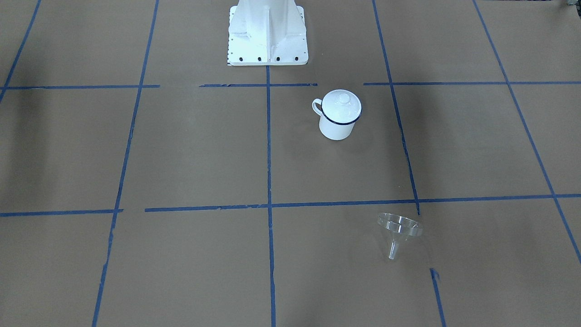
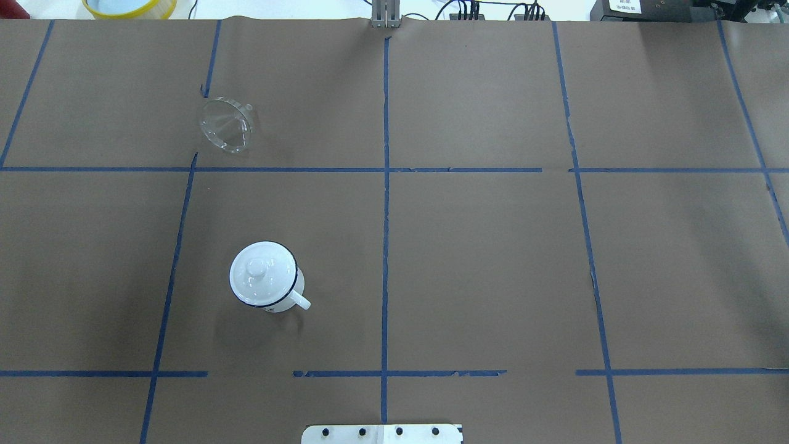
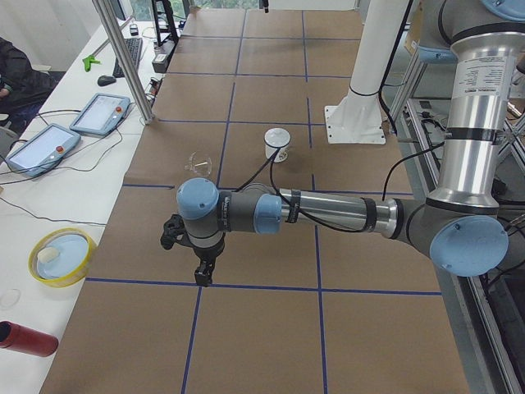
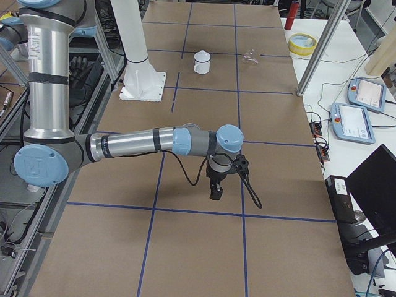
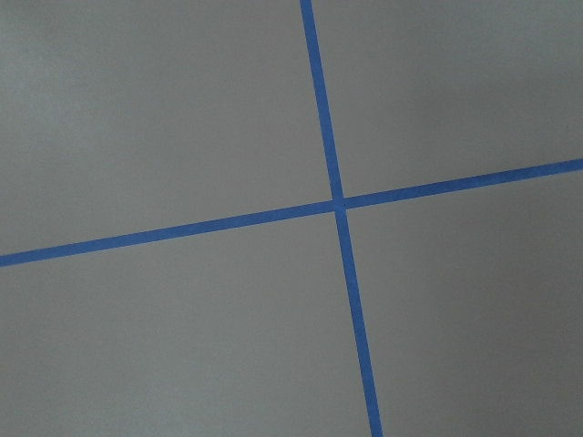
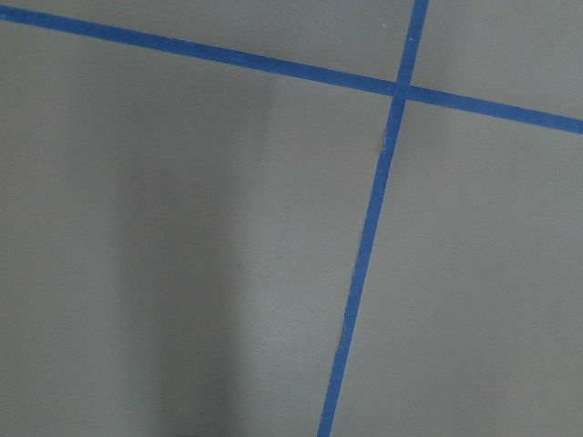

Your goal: Place funnel on cup

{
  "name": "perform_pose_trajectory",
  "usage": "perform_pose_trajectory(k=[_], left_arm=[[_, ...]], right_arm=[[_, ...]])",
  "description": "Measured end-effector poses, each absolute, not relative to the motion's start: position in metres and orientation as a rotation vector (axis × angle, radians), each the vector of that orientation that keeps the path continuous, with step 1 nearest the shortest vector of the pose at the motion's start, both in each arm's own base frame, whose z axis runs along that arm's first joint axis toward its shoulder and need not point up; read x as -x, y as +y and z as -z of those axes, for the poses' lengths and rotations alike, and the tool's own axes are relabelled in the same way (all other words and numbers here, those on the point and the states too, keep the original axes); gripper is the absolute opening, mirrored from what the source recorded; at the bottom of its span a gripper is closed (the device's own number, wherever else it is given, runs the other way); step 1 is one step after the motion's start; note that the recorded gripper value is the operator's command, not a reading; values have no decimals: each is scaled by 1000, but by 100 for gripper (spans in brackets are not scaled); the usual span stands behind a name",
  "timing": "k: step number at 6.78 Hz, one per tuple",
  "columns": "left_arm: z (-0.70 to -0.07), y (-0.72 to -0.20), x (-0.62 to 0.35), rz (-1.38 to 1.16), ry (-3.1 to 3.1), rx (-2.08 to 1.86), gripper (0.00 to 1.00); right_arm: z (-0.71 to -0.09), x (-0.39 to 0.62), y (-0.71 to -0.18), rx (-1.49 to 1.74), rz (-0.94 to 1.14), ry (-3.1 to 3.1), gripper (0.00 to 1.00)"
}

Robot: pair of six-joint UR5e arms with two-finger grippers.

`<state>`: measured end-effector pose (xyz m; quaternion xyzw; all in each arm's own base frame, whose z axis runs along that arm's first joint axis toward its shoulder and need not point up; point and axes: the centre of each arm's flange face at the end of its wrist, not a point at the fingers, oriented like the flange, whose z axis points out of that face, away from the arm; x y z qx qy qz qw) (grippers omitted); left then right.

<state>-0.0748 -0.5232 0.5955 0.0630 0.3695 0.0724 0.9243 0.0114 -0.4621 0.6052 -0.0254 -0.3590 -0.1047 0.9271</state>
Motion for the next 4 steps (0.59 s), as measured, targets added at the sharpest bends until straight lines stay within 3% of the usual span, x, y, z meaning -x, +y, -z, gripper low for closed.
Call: perform_pose_trajectory(k=[2,4], left_arm=[[-503,-540,74,-66,759,-129,100],[-401,-519,45,22,780,-176,100]], right_arm=[[-605,-11,-462,52,215,-736,100],[-605,-11,-462,52,215,-736,100]])
